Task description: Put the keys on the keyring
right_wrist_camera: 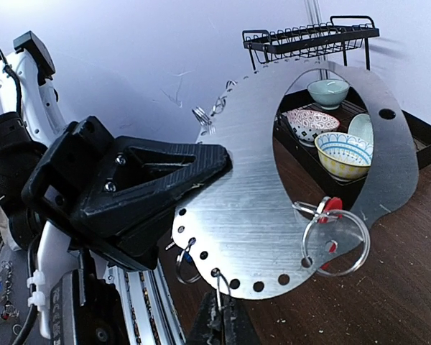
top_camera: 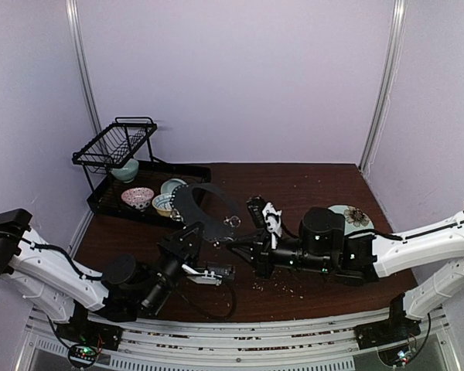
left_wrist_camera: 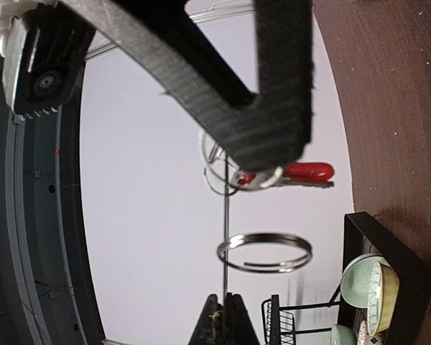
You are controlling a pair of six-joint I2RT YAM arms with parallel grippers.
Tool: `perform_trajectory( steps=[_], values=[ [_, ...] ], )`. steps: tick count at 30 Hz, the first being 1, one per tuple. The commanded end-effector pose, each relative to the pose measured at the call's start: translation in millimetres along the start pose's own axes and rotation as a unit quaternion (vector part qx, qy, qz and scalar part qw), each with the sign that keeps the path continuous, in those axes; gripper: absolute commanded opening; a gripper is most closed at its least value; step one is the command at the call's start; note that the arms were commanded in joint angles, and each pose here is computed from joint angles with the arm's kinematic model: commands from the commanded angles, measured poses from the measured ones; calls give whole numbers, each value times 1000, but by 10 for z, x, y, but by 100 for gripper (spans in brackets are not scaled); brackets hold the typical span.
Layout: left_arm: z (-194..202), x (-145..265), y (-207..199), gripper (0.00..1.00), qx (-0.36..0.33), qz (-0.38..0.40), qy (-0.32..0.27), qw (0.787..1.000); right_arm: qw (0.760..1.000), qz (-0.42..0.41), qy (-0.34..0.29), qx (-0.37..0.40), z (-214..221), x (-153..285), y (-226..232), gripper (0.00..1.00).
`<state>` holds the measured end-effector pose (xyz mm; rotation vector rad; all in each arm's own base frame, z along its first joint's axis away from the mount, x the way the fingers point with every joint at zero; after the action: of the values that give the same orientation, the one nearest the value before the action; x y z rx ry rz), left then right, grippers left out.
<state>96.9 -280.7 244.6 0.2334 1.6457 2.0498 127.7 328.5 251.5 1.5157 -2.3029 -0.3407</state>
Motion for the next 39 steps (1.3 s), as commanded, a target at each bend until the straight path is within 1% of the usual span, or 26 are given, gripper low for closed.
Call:
perform_trajectory(
  steps=[1,3,5,7,8,9,11,12,14,15,17,18,20,21,22,24,27,29,30,31,32,34,36,38,39],
  values=[
    [33,-43,122,0,106,27,-3,994,999,28,-13,11,-195,150,15,0],
    [-37,-48,52,0,148,84,-37,985,999,36,-3,20,-234,230,24,0],
    [-84,-62,75,0,216,118,-61,967,998,46,14,29,-272,276,21,0],
    [-145,-61,55,0,262,148,-85,950,997,56,33,34,-358,299,8,0],
    [-183,-65,40,0,290,165,-93,938,997,62,44,34,-388,309,-28,0],
    [-218,-77,21,4,311,181,-99,928,996,65,52,34,-431,321,-48,0],
    [-304,-92,-56,33,348,232,-114,901,995,74,63,33,-503,349,-92,0],
    [-324,-109,-105,44,365,255,-112,888,994,82,68,33,-538,370,-127,0],
    [-266,-215,-202,59,425,289,-66,855,991,106,79,34,-556,423,-213,0],
    [-218,-278,-314,62,453,333,-38,826,989,119,86,34,-536,452,-270,0],
    [-60,-418,-430,63,517,377,27,768,985,141,95,32,-524,504,-383,0],
    [9,-441,-481,63,543,397,50,738,983,151,100,29,-519,526,-437,0],
    [135,-398,-543,63,589,426,77,682,980,166,104,29,-529,580,-519,0],
    [191,-344,-582,63,622,440,95,641,979,169,105,31,-524,603,-543,0],
    [273,-291,-626,62,646,450,116,606,979,172,104,34,-513,624,-565,0],
    [496,-147,-794,58,682,461,196,533,979,176,100,37,-503,666,-603,0],
    [829,142,-1027,57,714,456,310,431,979,177,94,42,-485,702,-660,0],
    [1001,335,-1159,56,734,446,360,364,979,175,93,49,-478,707,-686,0],
    [1087,426,-1194,56,748,433,374,337,979,174,95,53,-470,706,-697,0],
    [1143,504,-1239,55,755,426,386,317,979,171,98,57,-463,702,-703,0],
    [1186,567,-1272,54,760,420,393,302,978,169,102,62,-457,703,-709,0],
    [1250,690,-1331,54,760,410,419,280,978,168,106,68,-460,711,-713,0],
    [1259,740,-1368,53,759,404,435,267,978,165,108,73,-438,731,-722,0],
    [1237,738,-1403,49,757,408,442,257,978,164,104,77,-436,762,-723,0],
    [1232,732,-1422,47,753,407,450,255,978,164,103,78,-433,777,-728,0]
  ],
)
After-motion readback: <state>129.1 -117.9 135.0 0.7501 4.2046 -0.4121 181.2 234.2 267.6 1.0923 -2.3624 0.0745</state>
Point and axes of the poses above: each gripper's point midway between its finger pads, its own x axis back along the fingers, its own y axis along the line the jaws close on, z = x × y, the point moved 9 cm from there along x, back along the fingers, and after that the axes turned 7 degrees about -x, right-handed, at the moved point
